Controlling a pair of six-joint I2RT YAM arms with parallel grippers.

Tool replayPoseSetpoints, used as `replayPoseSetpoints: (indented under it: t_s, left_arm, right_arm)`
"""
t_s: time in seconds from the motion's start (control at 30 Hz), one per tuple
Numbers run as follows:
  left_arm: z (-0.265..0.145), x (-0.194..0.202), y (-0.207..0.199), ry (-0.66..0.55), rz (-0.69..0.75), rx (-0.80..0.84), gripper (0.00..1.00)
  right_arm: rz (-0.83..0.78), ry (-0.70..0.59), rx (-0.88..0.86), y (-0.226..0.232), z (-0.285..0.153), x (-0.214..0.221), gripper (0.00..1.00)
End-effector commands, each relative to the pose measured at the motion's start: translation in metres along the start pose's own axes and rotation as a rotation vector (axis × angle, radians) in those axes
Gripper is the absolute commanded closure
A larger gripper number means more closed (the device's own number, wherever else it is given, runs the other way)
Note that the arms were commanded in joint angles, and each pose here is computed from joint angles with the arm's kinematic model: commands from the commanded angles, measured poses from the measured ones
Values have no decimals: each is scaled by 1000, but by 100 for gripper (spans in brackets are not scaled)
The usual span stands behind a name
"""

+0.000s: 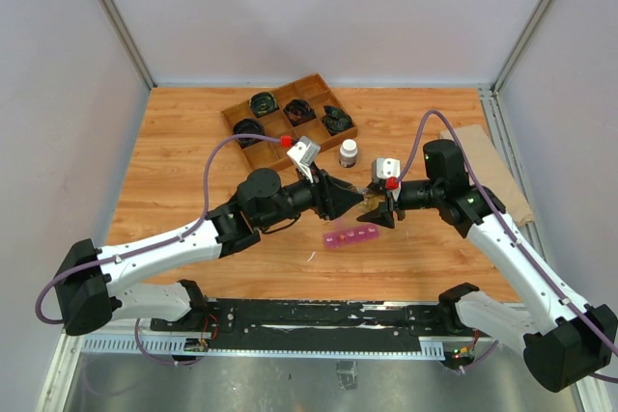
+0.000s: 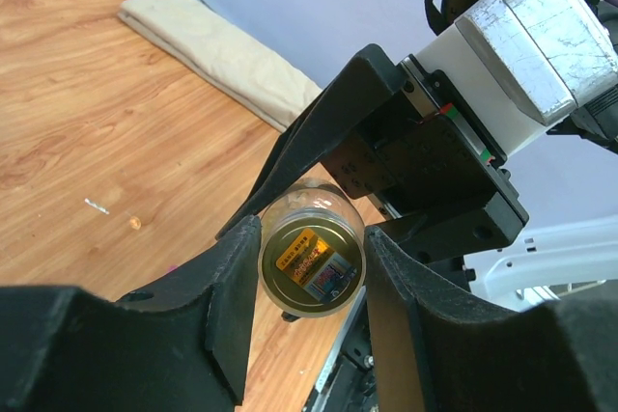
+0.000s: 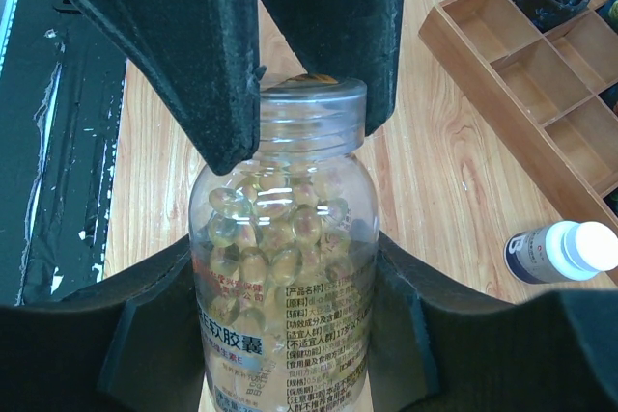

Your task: Sort the pills into containers

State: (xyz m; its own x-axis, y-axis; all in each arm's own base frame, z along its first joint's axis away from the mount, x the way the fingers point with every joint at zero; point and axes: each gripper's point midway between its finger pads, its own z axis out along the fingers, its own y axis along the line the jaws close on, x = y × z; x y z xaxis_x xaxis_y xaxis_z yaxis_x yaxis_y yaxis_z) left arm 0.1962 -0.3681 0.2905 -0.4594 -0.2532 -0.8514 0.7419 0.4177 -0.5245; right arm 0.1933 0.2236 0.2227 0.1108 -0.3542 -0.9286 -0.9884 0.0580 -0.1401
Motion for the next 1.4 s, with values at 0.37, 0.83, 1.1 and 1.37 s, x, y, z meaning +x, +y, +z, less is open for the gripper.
replayPoseSetpoints:
  t_s: [0.37, 0.83, 1.1, 1.37]
  left_arm:
    - [-2, -8, -3, -25, 10, -2, 100]
    - [-21, 0, 77, -7, 55, -251, 100]
    - [-58, 7, 173, 64, 130, -561, 100]
    - [-83, 1, 249, 219, 198, -833, 100]
  right_arm:
    - [-8, -18, 2, 0, -2, -4, 22]
    - [-6, -7, -8, 1, -2, -2, 2]
    - [2, 20, 11, -4, -1, 4, 1]
    - [11, 34, 20, -7, 0, 8, 1]
